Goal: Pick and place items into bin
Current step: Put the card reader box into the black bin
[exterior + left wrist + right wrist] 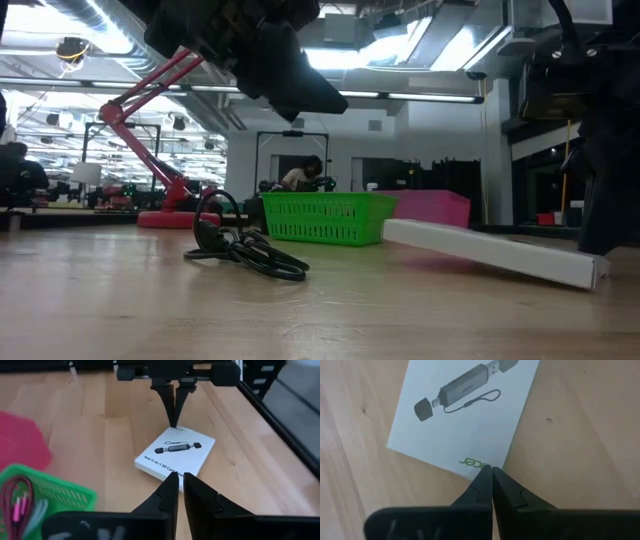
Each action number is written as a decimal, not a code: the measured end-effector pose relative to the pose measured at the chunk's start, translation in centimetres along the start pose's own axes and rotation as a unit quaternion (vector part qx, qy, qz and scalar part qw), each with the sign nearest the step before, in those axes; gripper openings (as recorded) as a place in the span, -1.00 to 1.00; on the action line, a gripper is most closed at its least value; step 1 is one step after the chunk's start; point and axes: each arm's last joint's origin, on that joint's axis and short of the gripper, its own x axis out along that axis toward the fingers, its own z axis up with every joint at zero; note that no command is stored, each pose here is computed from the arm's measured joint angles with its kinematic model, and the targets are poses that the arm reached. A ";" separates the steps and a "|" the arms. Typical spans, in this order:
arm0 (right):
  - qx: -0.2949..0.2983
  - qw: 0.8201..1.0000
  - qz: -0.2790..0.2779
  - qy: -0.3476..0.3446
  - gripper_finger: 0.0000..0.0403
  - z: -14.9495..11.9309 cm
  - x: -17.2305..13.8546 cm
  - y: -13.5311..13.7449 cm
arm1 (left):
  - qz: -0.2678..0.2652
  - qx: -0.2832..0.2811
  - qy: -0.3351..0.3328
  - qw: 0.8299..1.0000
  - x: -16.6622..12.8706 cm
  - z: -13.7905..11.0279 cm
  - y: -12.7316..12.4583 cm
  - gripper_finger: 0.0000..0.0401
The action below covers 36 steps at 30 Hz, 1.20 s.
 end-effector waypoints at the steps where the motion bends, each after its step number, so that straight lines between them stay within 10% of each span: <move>1: 0.000 1.000 0.000 0.000 -1.00 0.0 0.0 0.0 | 0.000 -0.015 0.000 1.000 0.0 0.0 0.0 -0.87; 19: -0.005 1.000 -0.010 -0.008 -1.00 0.0 0.1 -0.1 | -0.007 -0.279 0.007 0.960 1.0 -0.7 -0.6 -0.28; 36: -0.014 1.000 -0.010 -0.008 -1.00 0.0 0.1 -0.1 | -0.009 -0.368 0.024 0.929 5.6 -4.5 -0.6 -0.18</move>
